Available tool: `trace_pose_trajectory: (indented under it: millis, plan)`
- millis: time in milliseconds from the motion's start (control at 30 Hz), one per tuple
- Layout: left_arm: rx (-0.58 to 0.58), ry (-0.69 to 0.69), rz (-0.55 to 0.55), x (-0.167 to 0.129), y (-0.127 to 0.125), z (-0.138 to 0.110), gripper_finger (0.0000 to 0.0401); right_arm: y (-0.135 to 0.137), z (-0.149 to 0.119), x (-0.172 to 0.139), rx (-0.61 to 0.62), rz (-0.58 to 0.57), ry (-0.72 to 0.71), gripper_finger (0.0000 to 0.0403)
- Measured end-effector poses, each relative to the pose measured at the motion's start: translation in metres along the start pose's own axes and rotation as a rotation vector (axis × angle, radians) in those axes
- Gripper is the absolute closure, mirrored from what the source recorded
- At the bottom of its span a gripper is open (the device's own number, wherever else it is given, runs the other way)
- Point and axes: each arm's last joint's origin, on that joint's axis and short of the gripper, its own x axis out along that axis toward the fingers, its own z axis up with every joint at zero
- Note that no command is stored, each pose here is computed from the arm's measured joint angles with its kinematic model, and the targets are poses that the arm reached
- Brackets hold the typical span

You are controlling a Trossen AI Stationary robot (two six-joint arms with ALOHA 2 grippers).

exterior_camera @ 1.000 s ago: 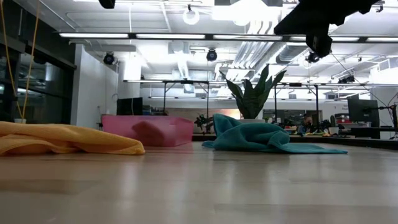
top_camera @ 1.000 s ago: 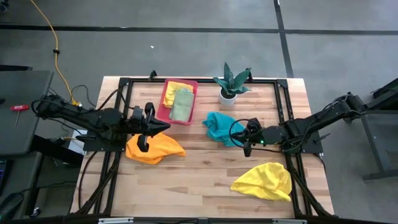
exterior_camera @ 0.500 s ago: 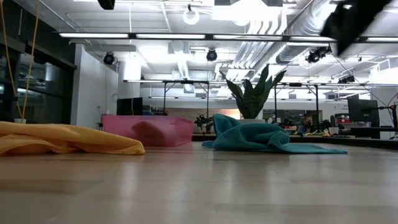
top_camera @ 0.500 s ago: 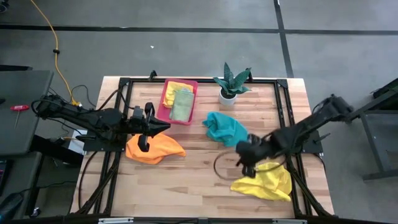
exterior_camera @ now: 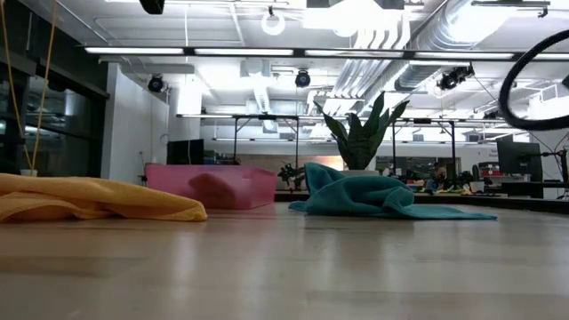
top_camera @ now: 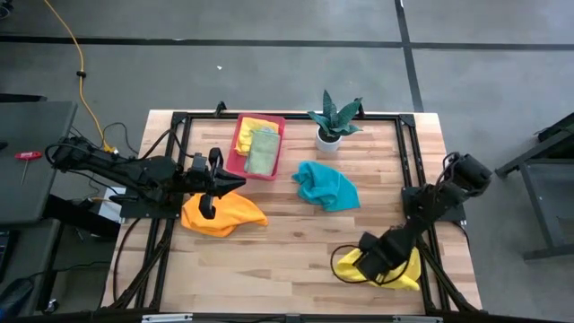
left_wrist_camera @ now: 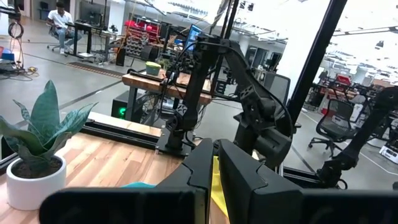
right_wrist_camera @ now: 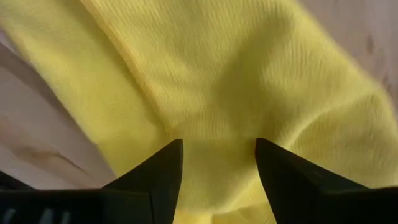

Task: Fold microfiber towels
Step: Fold the yellow microfiber cloth

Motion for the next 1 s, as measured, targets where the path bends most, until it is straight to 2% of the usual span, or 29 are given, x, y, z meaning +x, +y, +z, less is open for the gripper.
trace_pose_trajectory:
  millis: [300, 533, 700, 1000]
  plan:
    - [0.018, -0.006, 0.026, 0.000, 0.001, 0.000, 0.0382, 0.007, -0.017, 0.003, 0.017, 0.028, 0.023, 0.0233]
    - [0.018, -0.006, 0.026, 0.000, 0.001, 0.000, 0.0382, 0.015, -0.019, 0.003, 0.026, 0.110, 0.027, 0.0240]
    - [0.018, -0.006, 0.026, 0.000, 0.001, 0.000, 0.0382, 0.011, -0.018, 0.003, 0.063, 0.068, 0.030, 0.0240]
    - [0.015, -0.006, 0.026, 0.000, 0.001, 0.000, 0.0382, 0.012, -0.018, 0.005, 0.059, 0.063, 0.043, 0.0241]
